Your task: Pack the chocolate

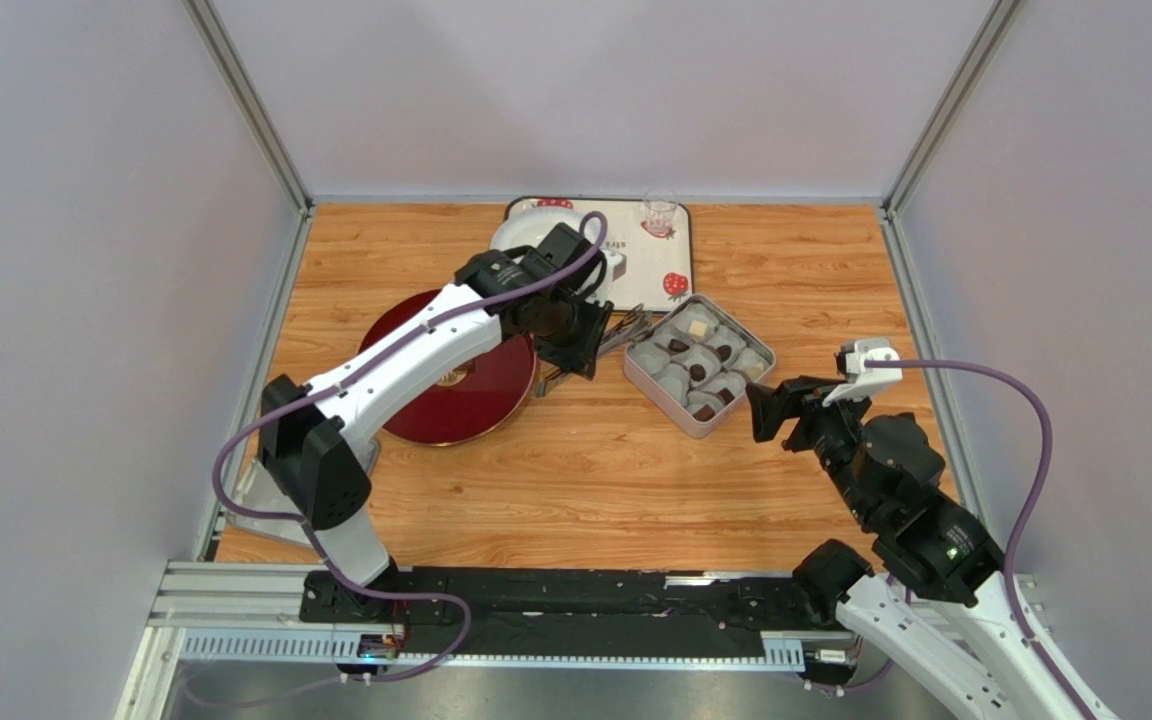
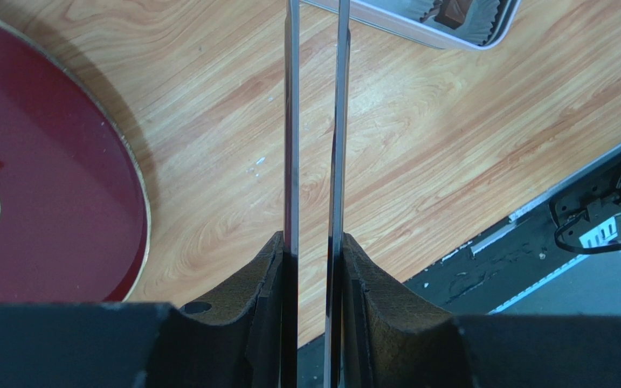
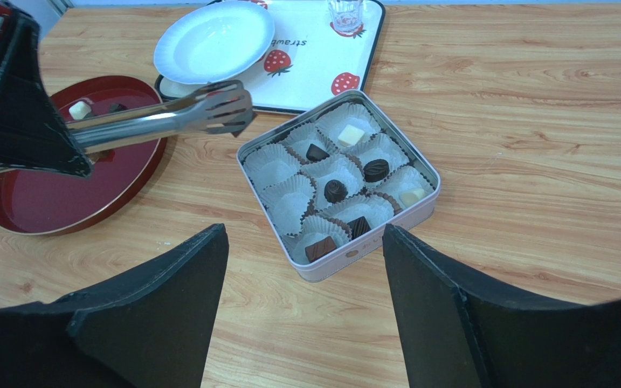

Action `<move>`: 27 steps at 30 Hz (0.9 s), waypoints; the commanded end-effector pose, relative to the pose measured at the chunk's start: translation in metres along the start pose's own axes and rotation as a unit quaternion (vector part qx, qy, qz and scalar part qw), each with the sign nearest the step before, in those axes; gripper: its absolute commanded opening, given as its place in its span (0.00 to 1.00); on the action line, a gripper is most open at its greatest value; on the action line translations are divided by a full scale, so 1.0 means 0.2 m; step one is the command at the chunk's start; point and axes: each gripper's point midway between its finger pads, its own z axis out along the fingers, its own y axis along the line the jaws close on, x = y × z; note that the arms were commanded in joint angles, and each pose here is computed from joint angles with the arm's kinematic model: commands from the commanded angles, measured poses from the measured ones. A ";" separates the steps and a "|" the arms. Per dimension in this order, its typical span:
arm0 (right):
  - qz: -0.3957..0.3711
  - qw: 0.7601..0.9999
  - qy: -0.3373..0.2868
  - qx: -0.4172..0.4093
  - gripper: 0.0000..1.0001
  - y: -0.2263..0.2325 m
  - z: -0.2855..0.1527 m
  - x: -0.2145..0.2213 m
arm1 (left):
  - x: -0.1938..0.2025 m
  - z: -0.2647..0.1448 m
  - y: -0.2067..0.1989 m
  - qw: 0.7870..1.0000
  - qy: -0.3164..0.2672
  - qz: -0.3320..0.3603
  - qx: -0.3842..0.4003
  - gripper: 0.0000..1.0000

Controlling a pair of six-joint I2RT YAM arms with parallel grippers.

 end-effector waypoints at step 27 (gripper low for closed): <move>-0.010 1.000 -0.016 -0.020 0.76 0.04 0.00 -0.05 | -0.05 0.25 -0.01 0.996 0.030 0.085 -0.013 0.31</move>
